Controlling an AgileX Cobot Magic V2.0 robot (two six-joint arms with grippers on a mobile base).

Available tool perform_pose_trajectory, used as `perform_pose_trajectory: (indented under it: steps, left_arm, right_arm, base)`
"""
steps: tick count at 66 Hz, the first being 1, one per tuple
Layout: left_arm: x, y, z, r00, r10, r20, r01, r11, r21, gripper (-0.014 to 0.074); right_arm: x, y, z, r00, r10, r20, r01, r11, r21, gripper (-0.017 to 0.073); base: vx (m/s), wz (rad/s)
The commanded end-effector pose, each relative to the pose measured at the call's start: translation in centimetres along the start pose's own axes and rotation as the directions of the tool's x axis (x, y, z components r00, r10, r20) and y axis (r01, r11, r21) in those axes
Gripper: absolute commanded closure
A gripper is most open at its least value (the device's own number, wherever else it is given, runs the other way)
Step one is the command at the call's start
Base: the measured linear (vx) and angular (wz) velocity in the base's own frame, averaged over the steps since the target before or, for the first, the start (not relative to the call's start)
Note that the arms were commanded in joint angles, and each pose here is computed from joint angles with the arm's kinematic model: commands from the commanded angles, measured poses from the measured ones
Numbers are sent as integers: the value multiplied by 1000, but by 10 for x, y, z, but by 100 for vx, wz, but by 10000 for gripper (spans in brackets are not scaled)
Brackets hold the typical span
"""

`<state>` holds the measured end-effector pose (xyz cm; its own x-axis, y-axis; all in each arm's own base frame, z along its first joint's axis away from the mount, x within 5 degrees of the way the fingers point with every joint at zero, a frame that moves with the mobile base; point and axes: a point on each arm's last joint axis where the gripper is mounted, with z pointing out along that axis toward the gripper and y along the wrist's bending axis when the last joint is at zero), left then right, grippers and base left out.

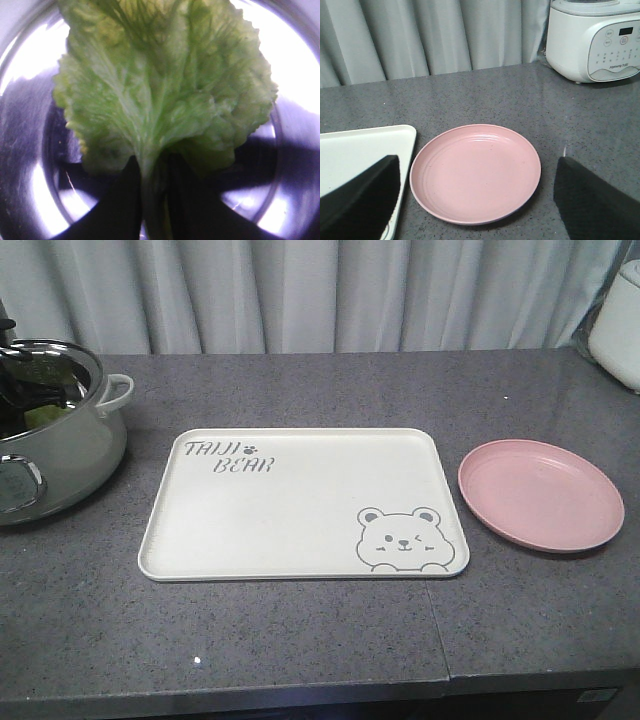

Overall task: Transfer vegetables to tray and serve
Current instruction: 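Lift the lettuce leaf out of the pot with the left gripper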

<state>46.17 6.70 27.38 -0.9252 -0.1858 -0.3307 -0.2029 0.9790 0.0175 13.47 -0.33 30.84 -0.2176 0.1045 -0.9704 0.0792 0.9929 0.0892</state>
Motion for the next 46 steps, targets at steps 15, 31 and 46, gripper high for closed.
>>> perform_pose_trajectory:
  steps: [15,31,46]
  left_arm:
    - [1,3,-111,958,-17,288,8,999,32,601]
    - [19,4,-181,899,-43,437,9,997,79,601]
    - [45,-11,-256,786,-121,607,-76,954,288,601]
  right_arm:
    - [-30,8,-4,987,10,163,2,997,-78,-35]
    - [-75,16,0,963,86,255,-54,990,-129,-35]
    - [-118,56,26,941,198,276,-95,933,-347,-34]
  base:
    - [0,0]
    - [0,0]
    - [0,0]
